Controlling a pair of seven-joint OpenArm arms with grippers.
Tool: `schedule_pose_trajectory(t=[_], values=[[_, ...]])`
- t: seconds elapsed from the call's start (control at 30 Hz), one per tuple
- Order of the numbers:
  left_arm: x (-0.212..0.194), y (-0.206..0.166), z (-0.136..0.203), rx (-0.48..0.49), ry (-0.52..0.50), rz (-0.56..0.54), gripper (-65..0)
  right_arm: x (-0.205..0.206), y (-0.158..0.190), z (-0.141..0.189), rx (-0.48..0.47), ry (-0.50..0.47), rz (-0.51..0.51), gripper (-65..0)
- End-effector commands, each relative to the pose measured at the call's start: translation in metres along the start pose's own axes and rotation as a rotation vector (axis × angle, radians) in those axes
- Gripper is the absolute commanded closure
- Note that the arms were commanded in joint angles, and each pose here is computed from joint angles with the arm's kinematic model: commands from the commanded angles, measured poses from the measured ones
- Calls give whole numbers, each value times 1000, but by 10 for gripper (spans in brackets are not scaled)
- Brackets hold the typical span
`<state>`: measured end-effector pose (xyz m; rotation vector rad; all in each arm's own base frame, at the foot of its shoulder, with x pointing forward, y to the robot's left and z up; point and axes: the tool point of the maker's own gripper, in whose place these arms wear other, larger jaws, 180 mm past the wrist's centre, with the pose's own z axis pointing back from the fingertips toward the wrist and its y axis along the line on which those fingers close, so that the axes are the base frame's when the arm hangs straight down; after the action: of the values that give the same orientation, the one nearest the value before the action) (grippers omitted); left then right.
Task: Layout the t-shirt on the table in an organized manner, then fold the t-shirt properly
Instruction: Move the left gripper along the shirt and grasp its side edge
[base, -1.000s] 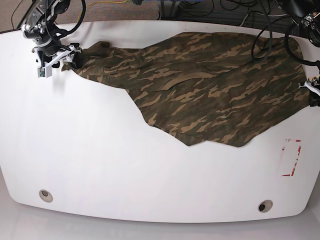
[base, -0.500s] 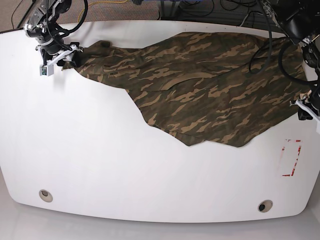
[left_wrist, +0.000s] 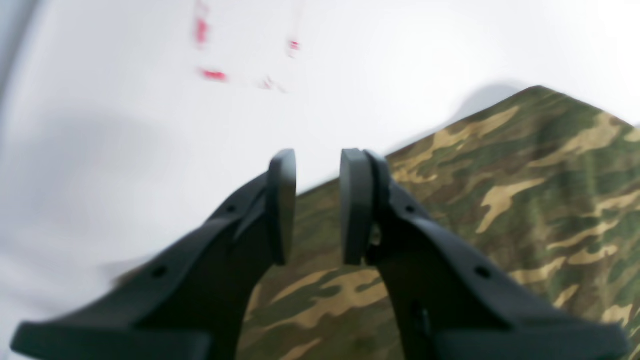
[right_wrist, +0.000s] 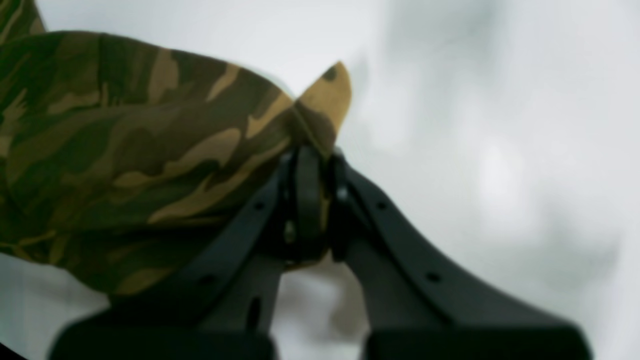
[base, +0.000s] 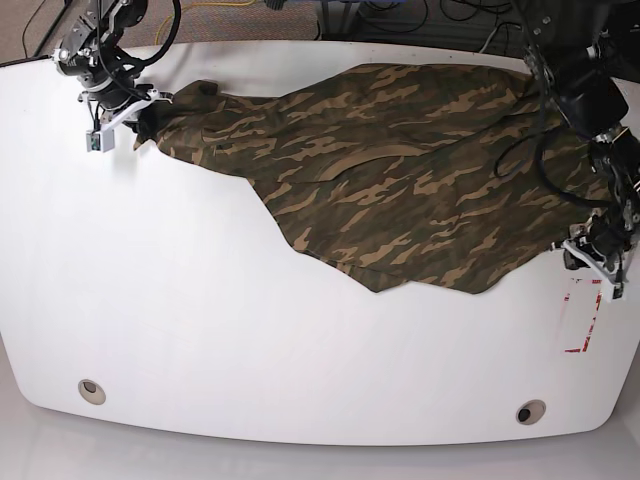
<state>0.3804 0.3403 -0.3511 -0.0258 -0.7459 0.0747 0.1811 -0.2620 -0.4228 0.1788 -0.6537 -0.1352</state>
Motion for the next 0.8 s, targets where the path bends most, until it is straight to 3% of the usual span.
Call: schedule_pose_trajectory(t=[0.0,0.13,0.33,0.4,0.77], values=[[38,-5,-4,-31,-93,7,-147,5,-4,3,-12,-6,17,0],[36,-17,-23,-77,-79,30,-171,5,-3,3,-8,-6,15,0],[32,-31,-41,-124,-34,49,-357,11,-1,1,-5,-21,15,0],[34,-32,-41,-126,-37,47,-392,12,-1,0,-5,-23,15,0],[28,-62,-51,-171,-2,-14,-400,14,0,0,0,-30,13,0]])
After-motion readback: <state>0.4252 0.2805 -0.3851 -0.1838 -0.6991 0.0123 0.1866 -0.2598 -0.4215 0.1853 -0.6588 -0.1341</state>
